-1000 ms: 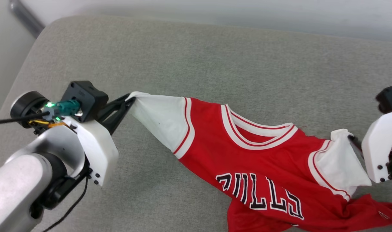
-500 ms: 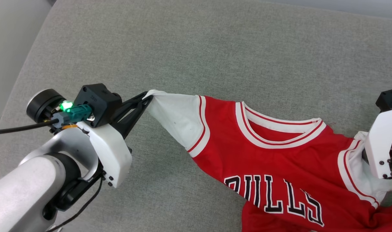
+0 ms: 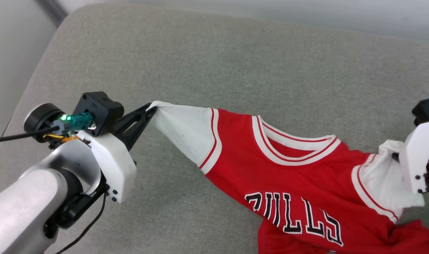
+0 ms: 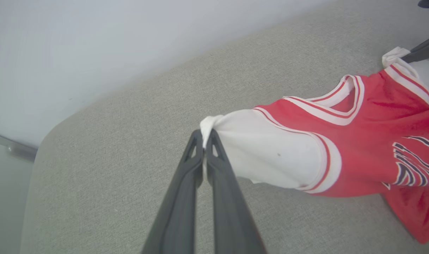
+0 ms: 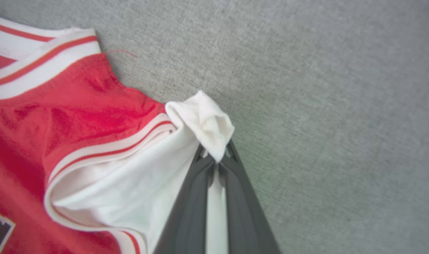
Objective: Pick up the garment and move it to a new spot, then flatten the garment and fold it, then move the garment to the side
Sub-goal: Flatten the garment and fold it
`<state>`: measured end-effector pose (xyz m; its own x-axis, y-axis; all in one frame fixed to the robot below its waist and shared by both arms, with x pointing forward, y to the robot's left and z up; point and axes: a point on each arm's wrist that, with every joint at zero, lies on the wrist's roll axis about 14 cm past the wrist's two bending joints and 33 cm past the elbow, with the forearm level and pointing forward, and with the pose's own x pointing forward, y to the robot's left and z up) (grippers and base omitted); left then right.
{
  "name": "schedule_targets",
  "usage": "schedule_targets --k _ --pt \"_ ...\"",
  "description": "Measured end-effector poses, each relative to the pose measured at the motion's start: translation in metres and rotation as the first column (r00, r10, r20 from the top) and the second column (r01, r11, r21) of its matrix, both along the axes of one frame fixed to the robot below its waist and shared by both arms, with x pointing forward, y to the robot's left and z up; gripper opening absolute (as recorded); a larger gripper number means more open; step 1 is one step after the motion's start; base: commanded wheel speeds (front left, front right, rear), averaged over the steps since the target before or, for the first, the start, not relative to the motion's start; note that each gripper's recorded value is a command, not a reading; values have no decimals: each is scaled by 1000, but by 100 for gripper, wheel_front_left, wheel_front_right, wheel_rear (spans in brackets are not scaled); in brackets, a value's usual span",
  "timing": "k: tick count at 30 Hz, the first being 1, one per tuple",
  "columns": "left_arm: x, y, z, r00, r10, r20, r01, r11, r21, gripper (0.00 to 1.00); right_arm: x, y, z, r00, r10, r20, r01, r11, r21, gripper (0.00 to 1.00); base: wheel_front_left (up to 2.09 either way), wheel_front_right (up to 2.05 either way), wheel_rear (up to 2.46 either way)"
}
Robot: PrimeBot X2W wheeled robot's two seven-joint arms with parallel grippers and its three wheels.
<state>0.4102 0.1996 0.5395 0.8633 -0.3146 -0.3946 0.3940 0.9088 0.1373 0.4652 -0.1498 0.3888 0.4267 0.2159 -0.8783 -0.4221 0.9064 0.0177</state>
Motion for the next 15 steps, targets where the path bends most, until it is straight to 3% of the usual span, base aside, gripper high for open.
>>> schedule_targets --k 7,15 --pt "-10 1 30 996 12 83 -12 1000 -3 0 12 -24 75 972 -62 227 50 997 56 0 0 0 0" --pt "-15 2 75 975 22 221 -20 1000 -12 0 8 -52 168 863 -127 489 81 990 116 0 0 0 0"
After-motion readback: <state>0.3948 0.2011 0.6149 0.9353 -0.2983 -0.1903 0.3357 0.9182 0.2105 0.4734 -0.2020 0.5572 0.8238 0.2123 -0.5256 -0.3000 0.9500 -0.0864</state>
